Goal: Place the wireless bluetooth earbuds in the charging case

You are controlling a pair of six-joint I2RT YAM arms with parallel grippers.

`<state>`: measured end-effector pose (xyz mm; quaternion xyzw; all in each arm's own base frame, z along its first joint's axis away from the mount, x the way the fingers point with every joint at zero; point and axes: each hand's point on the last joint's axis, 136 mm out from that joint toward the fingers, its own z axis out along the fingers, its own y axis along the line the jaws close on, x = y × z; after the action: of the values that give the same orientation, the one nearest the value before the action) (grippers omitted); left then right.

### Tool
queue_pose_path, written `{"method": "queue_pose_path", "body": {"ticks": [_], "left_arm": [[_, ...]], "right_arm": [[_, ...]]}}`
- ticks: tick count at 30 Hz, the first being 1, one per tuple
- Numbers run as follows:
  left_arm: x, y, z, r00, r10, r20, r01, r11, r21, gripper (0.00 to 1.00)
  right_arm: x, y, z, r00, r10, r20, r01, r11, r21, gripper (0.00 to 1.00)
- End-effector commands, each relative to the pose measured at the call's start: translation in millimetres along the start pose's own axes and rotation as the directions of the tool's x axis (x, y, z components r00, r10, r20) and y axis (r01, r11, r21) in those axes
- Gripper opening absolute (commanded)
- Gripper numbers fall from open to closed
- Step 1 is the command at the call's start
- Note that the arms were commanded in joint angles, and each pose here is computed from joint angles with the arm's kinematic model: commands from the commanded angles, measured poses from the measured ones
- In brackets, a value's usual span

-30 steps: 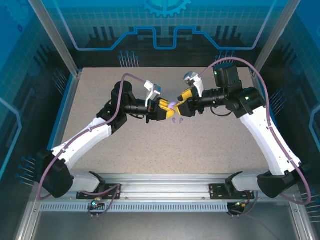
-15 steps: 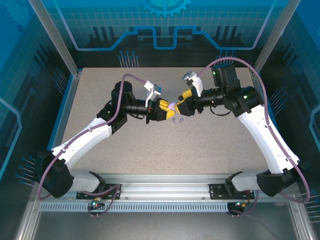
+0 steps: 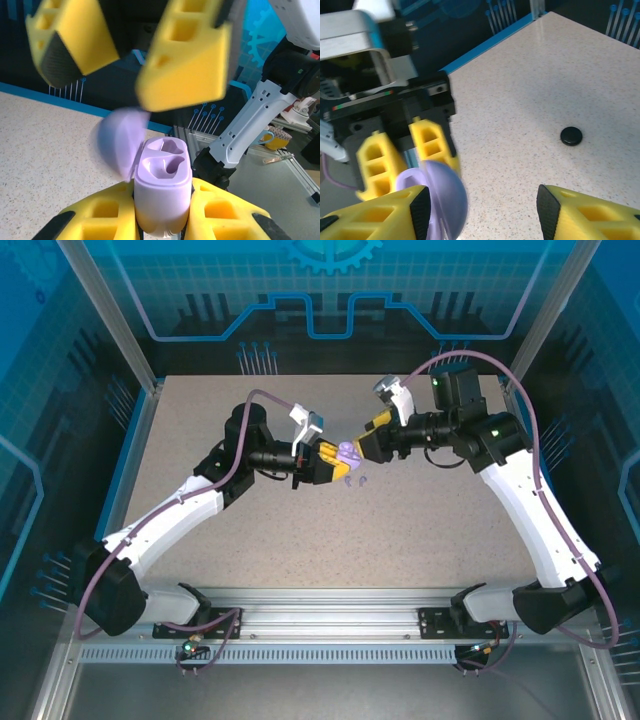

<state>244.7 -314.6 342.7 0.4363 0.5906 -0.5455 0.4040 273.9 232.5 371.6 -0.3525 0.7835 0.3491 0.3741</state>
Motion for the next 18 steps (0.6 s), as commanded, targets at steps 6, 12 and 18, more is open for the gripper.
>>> {"method": "queue_pose_path", "body": {"ticks": [6, 12, 18], "left_arm": [[-6, -18, -1, 0.996, 0.09, 0.013, -0.091, 0.995, 0.043, 0.0], [5, -5, 0, 0.994, 0.104, 0.029, -0.103, 0.995, -0.014, 0.0], [16, 6, -2, 0.99, 0.135, 0.051, -0.131, 0.989, -0.075, 0.0]], "right_arm": [[-11, -13, -16, 0.998, 0.033, 0.059, -0.038, 0.996, 0.083, 0.61], [-7, -43, -29, 0.99, 0.088, 0.107, -0.112, 0.964, 0.243, 0.61], [25, -81, -23, 0.971, 0.232, 0.065, -0.24, 0.908, 0.344, 0.62]]}}
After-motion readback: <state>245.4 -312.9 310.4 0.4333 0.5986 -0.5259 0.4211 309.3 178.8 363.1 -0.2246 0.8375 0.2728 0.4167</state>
